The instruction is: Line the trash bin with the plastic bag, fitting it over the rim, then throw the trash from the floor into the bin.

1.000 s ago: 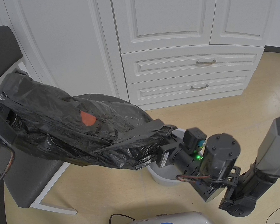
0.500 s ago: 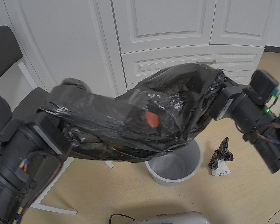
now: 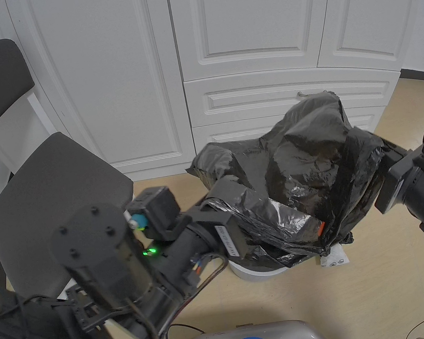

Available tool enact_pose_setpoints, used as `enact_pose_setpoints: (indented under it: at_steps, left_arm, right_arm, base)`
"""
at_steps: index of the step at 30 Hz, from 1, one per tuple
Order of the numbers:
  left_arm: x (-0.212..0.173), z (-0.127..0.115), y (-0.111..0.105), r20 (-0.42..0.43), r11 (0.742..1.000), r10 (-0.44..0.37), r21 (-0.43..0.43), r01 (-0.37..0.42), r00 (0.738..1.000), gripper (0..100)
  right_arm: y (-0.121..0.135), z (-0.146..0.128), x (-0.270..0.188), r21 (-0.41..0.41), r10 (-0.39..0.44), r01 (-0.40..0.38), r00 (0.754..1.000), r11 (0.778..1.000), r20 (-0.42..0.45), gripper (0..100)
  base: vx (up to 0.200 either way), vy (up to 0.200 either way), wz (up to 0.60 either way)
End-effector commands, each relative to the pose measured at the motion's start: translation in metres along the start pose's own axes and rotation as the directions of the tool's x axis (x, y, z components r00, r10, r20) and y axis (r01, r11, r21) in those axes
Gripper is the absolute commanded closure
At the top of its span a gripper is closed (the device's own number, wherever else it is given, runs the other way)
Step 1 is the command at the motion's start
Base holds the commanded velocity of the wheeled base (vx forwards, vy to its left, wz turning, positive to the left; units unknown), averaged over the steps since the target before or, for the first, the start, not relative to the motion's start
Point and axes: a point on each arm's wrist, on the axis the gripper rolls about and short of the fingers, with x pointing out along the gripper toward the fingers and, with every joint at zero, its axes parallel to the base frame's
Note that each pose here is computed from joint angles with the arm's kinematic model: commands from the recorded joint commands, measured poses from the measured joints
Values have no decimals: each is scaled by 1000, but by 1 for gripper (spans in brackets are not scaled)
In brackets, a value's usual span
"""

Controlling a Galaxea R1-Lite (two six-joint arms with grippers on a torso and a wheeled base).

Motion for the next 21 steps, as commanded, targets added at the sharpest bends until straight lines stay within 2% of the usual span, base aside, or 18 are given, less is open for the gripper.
enact_pose_setpoints:
  at_steps: [1,2,4,6,8,12,16,21]
  left_arm:
    - [36,-45,8,-100,999,27,23,-24,995,100]
    - [45,-68,9,-107,999,32,20,-30,994,100]
    - [51,-85,14,-95,999,41,16,-40,995,100]
    - [54,-92,17,-88,999,49,15,-47,995,100]
    - [58,-108,29,-94,997,76,23,-75,993,100]
    - [60,-116,33,-112,996,87,32,-84,990,100]
    - [58,-115,31,-112,996,82,33,-79,990,100]
    - [55,-119,31,-128,996,80,38,-75,989,100]
  right_arm:
    - [-17,-18,-7,-70,-41,34,994,997,-96,100]
    - [-27,-40,-5,-124,-41,15,977,992,-209,100]
    - [-29,-50,-1,-130,-4,-31,966,991,-258,100]
    - [-30,-54,2,-132,1,-38,962,991,-272,100]
    - [-33,-65,7,-143,-7,-40,949,989,-315,100]
    - [-32,-82,8,-174,-12,-60,923,983,-384,100]
    - [-32,-89,7,-204,-10,-82,911,975,-412,100]
    - [-23,-101,9,-213,50,-165,886,963,-461,100]
  base:
    - [0,0,0]
    - [0,0,0]
    - [0,0,0]
    - [0,0,0]
    - [0,0,0]
    - [0,0,0]
    - [0,0,0]
    - [0,0,0]
